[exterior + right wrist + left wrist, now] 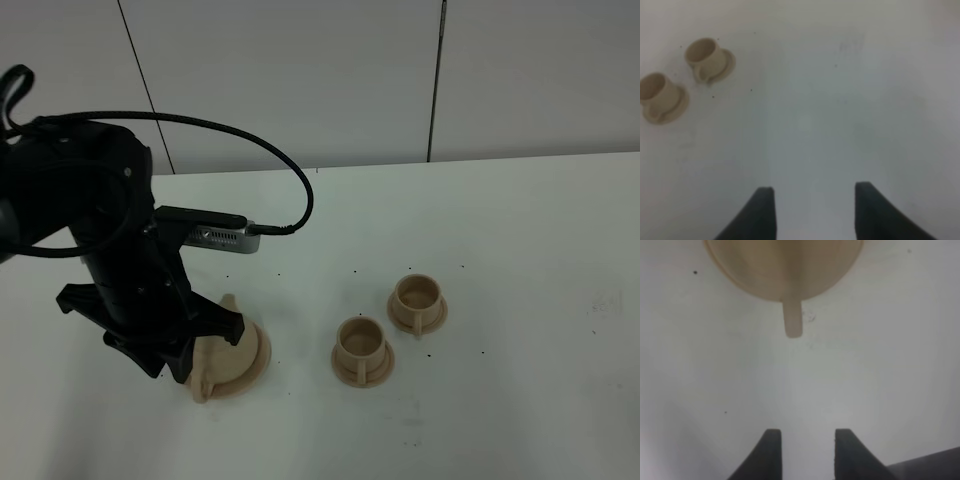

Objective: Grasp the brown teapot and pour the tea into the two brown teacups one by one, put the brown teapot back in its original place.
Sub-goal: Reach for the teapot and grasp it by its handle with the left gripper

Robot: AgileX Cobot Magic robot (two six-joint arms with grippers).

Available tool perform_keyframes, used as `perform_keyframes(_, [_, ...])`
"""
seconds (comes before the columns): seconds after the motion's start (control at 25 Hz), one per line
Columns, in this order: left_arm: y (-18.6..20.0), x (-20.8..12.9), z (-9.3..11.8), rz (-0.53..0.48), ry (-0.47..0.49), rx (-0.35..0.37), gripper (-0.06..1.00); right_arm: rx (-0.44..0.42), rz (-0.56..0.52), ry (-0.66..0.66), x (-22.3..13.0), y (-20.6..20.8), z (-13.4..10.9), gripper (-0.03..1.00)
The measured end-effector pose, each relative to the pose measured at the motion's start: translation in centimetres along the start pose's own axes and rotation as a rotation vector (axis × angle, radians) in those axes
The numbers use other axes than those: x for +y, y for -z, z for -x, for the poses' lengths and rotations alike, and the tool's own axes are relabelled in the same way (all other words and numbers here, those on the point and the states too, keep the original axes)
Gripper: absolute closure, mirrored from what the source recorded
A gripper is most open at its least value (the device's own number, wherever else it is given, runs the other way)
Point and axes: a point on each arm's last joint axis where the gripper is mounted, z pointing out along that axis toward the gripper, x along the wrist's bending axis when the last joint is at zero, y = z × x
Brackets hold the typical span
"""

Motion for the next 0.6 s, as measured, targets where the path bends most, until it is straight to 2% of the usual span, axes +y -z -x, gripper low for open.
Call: perform_keyframes(0.6, [-2.8,1.3,-0.9,-0.076,0.021,0.081,0.62,0.0,0.0,0.0,0.0,0.0,0.0,0.61])
